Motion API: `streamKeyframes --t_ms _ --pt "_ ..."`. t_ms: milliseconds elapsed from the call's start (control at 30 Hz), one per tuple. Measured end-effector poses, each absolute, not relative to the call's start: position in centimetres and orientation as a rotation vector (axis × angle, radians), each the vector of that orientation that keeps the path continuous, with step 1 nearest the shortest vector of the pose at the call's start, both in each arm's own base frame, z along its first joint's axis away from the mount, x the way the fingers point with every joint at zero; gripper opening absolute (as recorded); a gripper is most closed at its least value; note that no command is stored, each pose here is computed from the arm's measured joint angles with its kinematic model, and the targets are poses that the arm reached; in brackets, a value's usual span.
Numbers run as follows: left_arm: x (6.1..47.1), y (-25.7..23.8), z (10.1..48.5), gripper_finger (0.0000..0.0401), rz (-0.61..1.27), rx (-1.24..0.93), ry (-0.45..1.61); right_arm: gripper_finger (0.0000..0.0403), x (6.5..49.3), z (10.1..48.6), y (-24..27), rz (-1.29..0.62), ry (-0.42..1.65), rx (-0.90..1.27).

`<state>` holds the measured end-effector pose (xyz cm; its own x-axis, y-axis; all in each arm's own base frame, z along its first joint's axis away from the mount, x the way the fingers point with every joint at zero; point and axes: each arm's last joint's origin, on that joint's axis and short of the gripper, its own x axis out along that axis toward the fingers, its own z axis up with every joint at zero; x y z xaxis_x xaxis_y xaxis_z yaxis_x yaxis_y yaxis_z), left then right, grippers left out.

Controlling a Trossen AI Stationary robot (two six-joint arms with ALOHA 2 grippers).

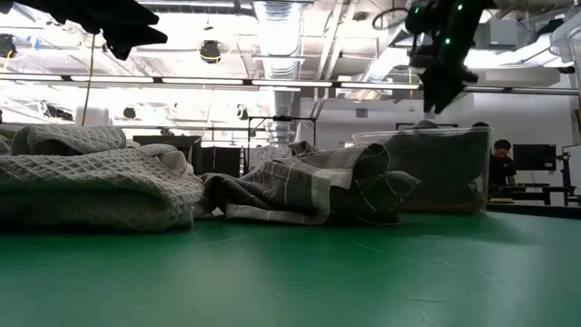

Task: Sort towels by color in basket
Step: Put the gray towel into the top transparent bin

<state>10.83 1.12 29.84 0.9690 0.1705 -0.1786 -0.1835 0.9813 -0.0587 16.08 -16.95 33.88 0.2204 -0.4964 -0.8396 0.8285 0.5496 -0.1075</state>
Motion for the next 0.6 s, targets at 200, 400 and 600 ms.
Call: streamKeyframes --t_ms 200,400,600 --pt "10.9 1.1 30.0 0.018 0.178 -0.071 0.162 0.021 16.9 34.4 -18.7 -1.139 0.845 0.314" --pt "10.8 1.1 29.8 0.018 0.178 -0.062 0.177 0.0195 20.3 29.0 -20.7 -1.015 1.098 0.391" --pt "10.8 1.1 29.6 0.018 0.178 -0.055 0.2 0.0176 23.3 23.8 -21.8 -0.911 1.288 0.421"
